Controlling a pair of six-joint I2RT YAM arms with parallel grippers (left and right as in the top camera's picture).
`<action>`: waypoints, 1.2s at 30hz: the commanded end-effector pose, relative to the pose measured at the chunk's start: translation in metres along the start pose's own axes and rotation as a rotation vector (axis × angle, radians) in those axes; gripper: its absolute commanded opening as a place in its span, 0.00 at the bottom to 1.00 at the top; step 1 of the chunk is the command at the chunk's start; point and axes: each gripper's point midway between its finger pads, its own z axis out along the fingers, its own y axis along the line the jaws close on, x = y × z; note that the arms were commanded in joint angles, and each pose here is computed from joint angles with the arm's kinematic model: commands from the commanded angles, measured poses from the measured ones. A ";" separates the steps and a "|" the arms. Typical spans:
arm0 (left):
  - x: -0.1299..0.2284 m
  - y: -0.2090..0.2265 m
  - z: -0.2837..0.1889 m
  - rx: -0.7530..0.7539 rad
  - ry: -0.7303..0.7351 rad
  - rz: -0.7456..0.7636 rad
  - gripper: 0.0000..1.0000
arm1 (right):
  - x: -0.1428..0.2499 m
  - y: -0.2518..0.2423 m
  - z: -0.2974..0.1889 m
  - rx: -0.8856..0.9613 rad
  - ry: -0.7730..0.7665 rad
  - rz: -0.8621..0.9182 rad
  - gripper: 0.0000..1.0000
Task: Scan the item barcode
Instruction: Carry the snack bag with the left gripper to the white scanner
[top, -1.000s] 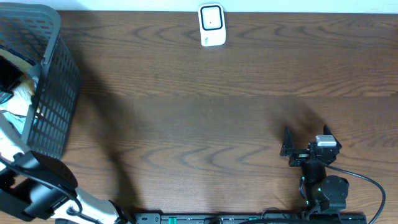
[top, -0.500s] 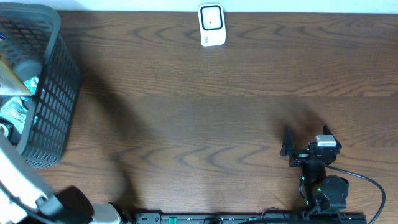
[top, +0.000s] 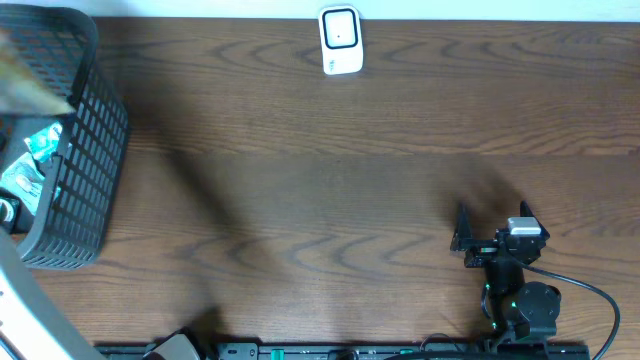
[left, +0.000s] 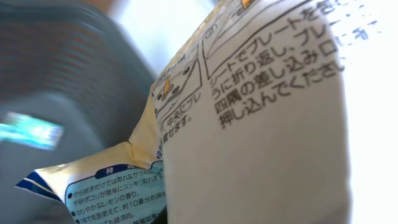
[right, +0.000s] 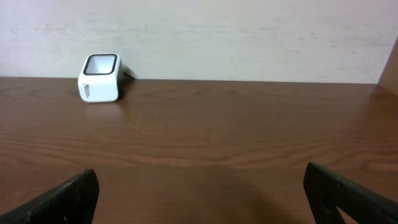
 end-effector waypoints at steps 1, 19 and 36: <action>0.038 -0.054 -0.001 0.199 0.152 0.023 0.07 | 0.000 0.000 0.000 0.000 0.000 -0.008 0.99; 0.252 -0.119 0.016 0.091 0.583 0.153 0.07 | 0.000 0.000 0.000 0.000 0.000 -0.008 0.99; 0.463 -0.085 0.069 -0.213 0.970 0.267 0.08 | 0.000 0.000 0.000 0.000 0.000 -0.008 0.99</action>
